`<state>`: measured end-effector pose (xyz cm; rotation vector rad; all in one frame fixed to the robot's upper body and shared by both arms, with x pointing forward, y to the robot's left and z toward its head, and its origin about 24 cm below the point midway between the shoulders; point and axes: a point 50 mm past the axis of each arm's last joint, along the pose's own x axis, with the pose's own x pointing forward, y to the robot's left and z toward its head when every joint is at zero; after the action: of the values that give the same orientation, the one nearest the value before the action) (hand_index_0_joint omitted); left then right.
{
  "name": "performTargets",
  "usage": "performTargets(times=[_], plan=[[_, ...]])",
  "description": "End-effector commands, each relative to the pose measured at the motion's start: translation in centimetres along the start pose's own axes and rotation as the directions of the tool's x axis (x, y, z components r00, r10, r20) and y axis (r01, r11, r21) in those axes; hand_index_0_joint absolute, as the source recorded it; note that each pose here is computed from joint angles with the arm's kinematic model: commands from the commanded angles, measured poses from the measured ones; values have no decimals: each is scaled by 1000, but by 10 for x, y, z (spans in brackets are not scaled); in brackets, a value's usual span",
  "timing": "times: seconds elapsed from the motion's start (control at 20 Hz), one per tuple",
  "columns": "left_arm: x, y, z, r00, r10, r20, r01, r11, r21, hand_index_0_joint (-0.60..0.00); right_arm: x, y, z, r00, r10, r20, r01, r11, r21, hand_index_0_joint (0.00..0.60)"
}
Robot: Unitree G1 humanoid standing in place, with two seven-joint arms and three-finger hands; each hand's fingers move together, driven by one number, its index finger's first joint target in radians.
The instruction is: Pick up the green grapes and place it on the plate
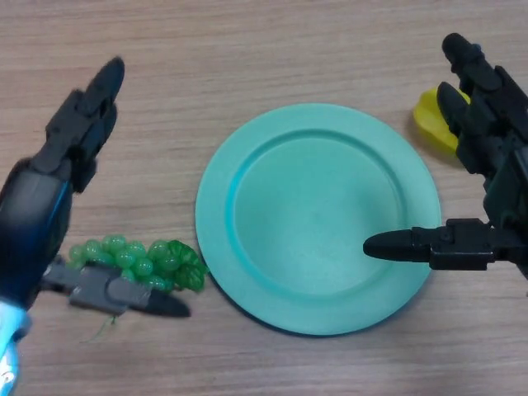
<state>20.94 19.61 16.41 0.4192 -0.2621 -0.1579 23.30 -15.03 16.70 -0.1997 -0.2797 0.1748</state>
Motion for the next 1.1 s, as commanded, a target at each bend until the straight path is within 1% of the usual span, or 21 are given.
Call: performTargets(times=[0.05, 0.1, 0.15, 0.2, 0.3, 0.35, 0.4, 0.5, 0.55, 0.6, 0.65, 0.7, 0.8, 0.85, 0.9, 0.95, 1.0, 1.1], plan=[[-13, 19, 19, 993, 32, 112, -48, 988, 145, 0, 1, -3, 32, 973, -9, 230, 16, 1000, -25, 0], [-17, 23, 13, 997, 25, 78, -38, 985, 171, 0, 2, -1, 33, 972, -4, 235, 11, 1000, -27, 0], [-18, 24, 9, 997, 28, 72, -41, 981, 189, 0, 2, 1, 32, 972, 0, 234, 4, 1000, -17, 0], [-20, 24, 0, 999, 18, 49, -31, 963, 268, 0, 2, 5, 32, 972, 12, 233, -10, 1000, -10, 0], [-22, 25, -10, 1000, 14, 18, -19, 936, 351, 0, 1, 7, 33, 971, 18, 239, -22, 1000, 14, 0], [-22, 26, -17, 1000, 25, 14, -29, 912, 408, 0, 1, 7, 34, 971, 19, 239, -25, 999, 25, 0], [-22, 25, -27, 1000, 23, 2, -21, 875, 484, 0, 1, 7, 35, 970, 15, 242, -24, 999, 37, 0], [-23, 26, -34, 999, 33, -5, -26, 864, 503, 0, 0, 7, 37, 968, 7, 250, -20, 999, 47, 0], [-22, 26, -36, 999, 34, -12, -23, 869, 495, 0, -1, 6, 38, 967, 5, 253, -19, 998, 52, 0], [-22, 24, -43, 999, 19, -34, 1, 856, 517, 0, -2, 6, 38, 967, 6, 254, -20, 998, 53, 0], [-22, 22, -47, 999, 18, -41, 6, 850, 526, 0, -2, 6, 38, 967, 3, 254, -17, 998, 55, 0], [-22, 20, -52, 999, 28, -45, 0, 848, 530, 0, -4, 5, 40, 967, -1, 256, -15, 998, 60, 0], [-19, 21, -59, 998, 43, -56, -8, 857, 516, 0, -6, 4, 42, 964, 6, 265, -19, 999, 49, 0], [-17, 20, -60, 997, 53, -60, -17, 872, 490, 0, -7, 4, 42, 964, 9, 264, -22, 999, 47, 0], [-13, 22, -60, 995, 86, -50, -54, 892, 448, 0, -8, 4, 41, 965, 11, 261, -25, 998, 51, 0], [-11, 21, -62, 995, 88, -53, -56, 896, 441, 0, -9, 4, 42, 966, 8, 260, -23, 998, 54, 0], [-8, 19, -66, 994, 84, -70, -46, 906, 421, 0, -9, 2, 43, 966, 4, 260, -20, 998, 58, 0], [-3, 16, -72, 993, 92, -71, -55, 910, 410, 0, -9, 2, 43, 966, 1, 260, -16, 998, 54, 0]])
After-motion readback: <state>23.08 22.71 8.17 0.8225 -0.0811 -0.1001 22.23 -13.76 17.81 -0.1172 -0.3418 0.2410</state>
